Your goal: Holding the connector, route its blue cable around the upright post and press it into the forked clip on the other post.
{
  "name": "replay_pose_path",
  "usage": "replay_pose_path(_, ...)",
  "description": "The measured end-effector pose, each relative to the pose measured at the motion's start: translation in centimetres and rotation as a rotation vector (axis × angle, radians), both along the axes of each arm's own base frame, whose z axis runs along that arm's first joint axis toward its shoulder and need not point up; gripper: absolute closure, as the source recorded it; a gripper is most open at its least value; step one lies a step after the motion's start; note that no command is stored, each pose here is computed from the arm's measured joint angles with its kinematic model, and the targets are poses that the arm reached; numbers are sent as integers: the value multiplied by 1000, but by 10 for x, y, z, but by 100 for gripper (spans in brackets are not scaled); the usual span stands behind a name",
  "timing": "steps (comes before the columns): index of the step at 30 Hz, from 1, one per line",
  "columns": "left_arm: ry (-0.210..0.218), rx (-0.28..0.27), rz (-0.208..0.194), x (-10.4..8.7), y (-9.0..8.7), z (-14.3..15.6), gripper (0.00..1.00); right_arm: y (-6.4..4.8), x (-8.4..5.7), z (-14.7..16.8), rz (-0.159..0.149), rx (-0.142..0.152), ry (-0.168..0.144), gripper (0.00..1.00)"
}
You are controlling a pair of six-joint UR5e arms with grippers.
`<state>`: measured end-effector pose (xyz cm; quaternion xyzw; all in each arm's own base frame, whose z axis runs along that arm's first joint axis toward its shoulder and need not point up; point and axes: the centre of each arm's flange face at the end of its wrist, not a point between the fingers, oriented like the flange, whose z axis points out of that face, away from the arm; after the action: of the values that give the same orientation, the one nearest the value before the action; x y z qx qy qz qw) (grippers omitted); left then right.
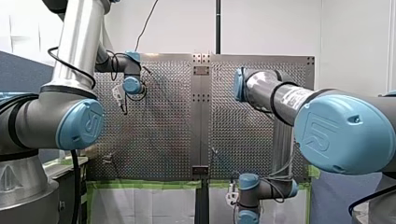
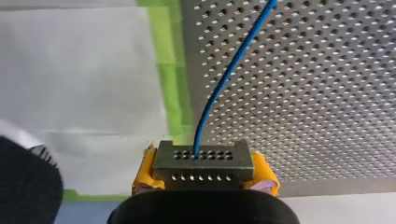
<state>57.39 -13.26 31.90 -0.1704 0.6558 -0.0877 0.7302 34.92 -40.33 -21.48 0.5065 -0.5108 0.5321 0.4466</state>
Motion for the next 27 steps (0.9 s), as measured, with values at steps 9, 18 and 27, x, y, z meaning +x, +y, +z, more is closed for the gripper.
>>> replay_pose_path(9,2,1,4,0,0,0,1,35,-19,-46,2,122,76,76)
replay_pose_path(18,3,2,4,0,0,0,1,65,-36,-77,5,232,147,76)
replay_pose_path(27,2,1,4,0,0,0,1,45,-29,-51,3,233,173,76)
